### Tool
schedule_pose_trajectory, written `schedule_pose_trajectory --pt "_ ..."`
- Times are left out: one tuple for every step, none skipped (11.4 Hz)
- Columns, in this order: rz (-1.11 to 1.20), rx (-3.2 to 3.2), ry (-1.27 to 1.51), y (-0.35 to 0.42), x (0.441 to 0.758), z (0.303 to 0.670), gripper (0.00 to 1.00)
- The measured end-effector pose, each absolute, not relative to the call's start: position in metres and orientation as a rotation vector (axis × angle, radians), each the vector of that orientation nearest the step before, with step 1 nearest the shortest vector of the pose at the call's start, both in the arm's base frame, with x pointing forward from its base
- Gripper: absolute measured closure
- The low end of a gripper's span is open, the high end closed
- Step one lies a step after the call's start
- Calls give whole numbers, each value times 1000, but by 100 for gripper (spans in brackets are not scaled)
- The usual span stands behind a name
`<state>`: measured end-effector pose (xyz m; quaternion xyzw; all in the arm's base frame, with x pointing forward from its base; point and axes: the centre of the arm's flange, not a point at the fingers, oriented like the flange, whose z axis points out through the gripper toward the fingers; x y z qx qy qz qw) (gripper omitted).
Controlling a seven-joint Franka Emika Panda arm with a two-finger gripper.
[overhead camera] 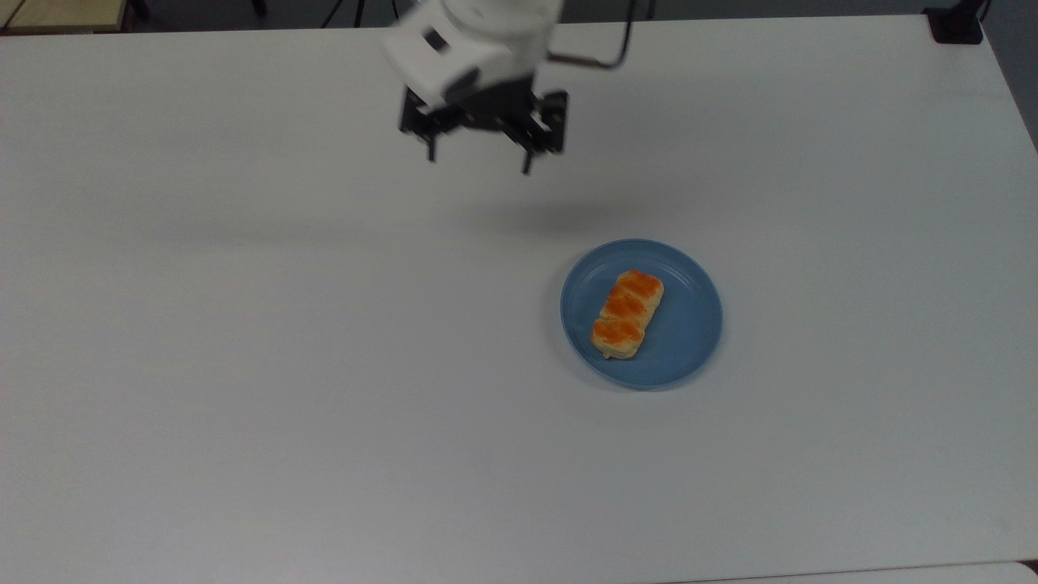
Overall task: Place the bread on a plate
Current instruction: 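Open the gripper to release the roll and lift away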
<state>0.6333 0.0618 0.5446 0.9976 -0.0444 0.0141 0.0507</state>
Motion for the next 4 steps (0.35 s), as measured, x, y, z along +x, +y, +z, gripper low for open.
schedule_pose_trajectory --pt "65 3039 -150 35 611 574 0" --pt "70 3042 -161 16 588 597 0" --pt "77 3056 -171 9 573 609 0" --pt "78 3074 -177 9 566 612 0"
